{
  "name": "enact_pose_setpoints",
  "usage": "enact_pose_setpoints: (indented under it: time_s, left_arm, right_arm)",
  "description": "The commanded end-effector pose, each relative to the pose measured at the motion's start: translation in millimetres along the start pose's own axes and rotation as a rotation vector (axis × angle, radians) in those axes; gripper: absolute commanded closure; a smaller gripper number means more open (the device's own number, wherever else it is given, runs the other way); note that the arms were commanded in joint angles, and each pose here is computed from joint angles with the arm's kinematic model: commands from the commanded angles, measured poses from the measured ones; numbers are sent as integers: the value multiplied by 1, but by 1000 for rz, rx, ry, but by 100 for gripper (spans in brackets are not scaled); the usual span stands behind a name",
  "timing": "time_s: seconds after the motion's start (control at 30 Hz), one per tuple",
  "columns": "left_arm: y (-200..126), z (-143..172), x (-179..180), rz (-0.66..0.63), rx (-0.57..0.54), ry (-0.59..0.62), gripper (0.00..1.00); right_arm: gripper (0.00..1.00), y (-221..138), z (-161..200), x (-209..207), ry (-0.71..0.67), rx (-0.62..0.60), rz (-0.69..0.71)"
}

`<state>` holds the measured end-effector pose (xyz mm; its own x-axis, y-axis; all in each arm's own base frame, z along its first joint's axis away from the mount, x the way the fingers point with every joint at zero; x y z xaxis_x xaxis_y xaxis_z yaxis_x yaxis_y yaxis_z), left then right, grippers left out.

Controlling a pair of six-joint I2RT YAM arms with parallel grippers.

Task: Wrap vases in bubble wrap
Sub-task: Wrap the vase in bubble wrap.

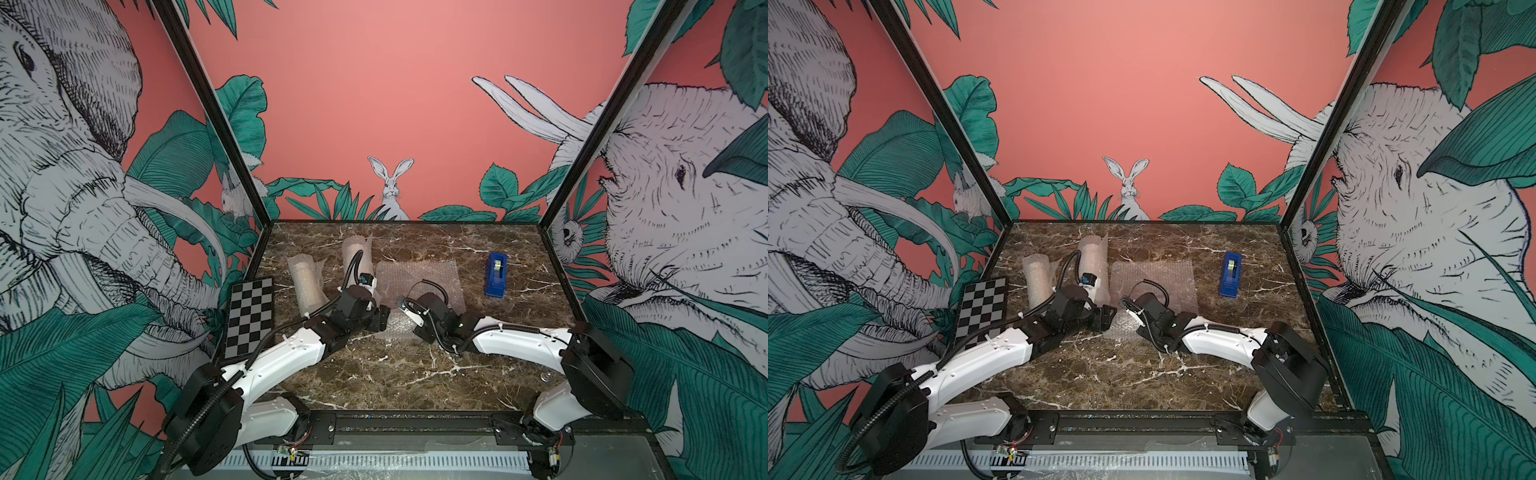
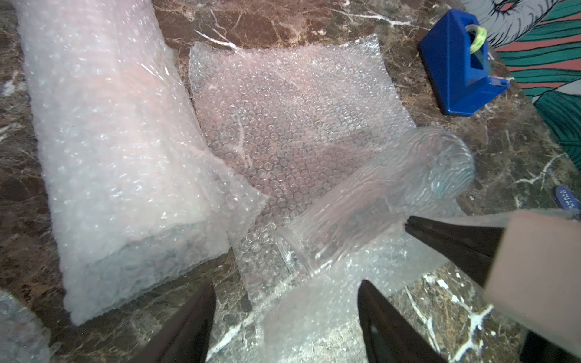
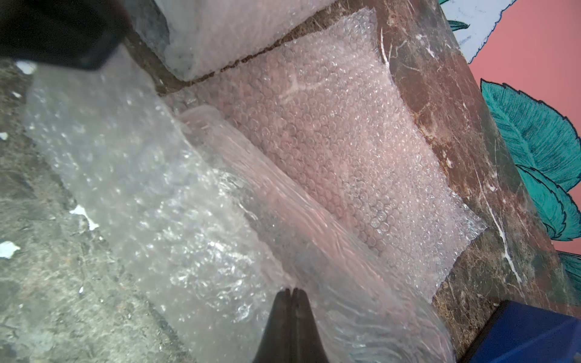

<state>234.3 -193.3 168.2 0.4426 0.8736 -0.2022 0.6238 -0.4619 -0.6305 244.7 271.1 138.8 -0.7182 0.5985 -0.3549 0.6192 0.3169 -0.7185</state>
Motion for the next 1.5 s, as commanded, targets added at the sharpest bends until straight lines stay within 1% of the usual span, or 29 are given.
enact_pose_setpoints:
  time_s: [0.0, 0.4, 0.43, 0.53, 0.63, 0.77, 0.97, 1.13, 1.27, 1.4, 1.47]
  left_arm:
    - [-7, 1, -1, 21, -33, -9, 27]
    - [0, 5, -14, 107, -16, -6, 27]
    - [1, 5, -16, 114, -15, -9, 27]
    - [6, 5, -20, 121, -3, -11, 28]
    - [11, 6, -22, 124, 17, -13, 28]
    - [23, 5, -27, 133, 69, -6, 27]
    - [33, 6, -20, 57, 94, -52, 24]
    - [44, 9, -14, -9, 127, -89, 24]
    - [48, 12, -8, -71, 155, -98, 23]
    - [50, 13, -7, -86, 162, -99, 23]
    - [51, 14, -6, -92, 164, -99, 23]
  right_arm:
    - [100, -9, -19, -8, 4, -51, 2]
    - [100, -1, -37, -13, -37, -64, 20]
    - [100, 7, -35, -11, -45, -44, 19]
    - [100, 13, -37, -16, -42, -35, 37]
    - [100, 19, -33, -19, -32, -23, 43]
    - [100, 23, -30, -24, -14, -23, 38]
    - [100, 26, -27, -28, 26, -27, 1]
    - [96, 30, -28, -31, 58, -36, -29]
    - [86, 26, -33, -37, 72, -53, -33]
    - [73, 10, -37, -46, 85, -77, -21]
    - [71, -4, -40, -54, 96, -108, -7]
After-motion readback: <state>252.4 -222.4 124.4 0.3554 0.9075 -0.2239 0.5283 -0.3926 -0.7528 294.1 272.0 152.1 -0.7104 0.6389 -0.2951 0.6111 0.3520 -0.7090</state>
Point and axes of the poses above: each gripper's point midway between its finger pads, its own y axis out along the fingers, its own x axis along the line the jaws close on, z = x × y, the point moved 6 cm from there along -y, back along the fingers, and after that the axes turned 6 degrees about y, right-handed, at the moved point
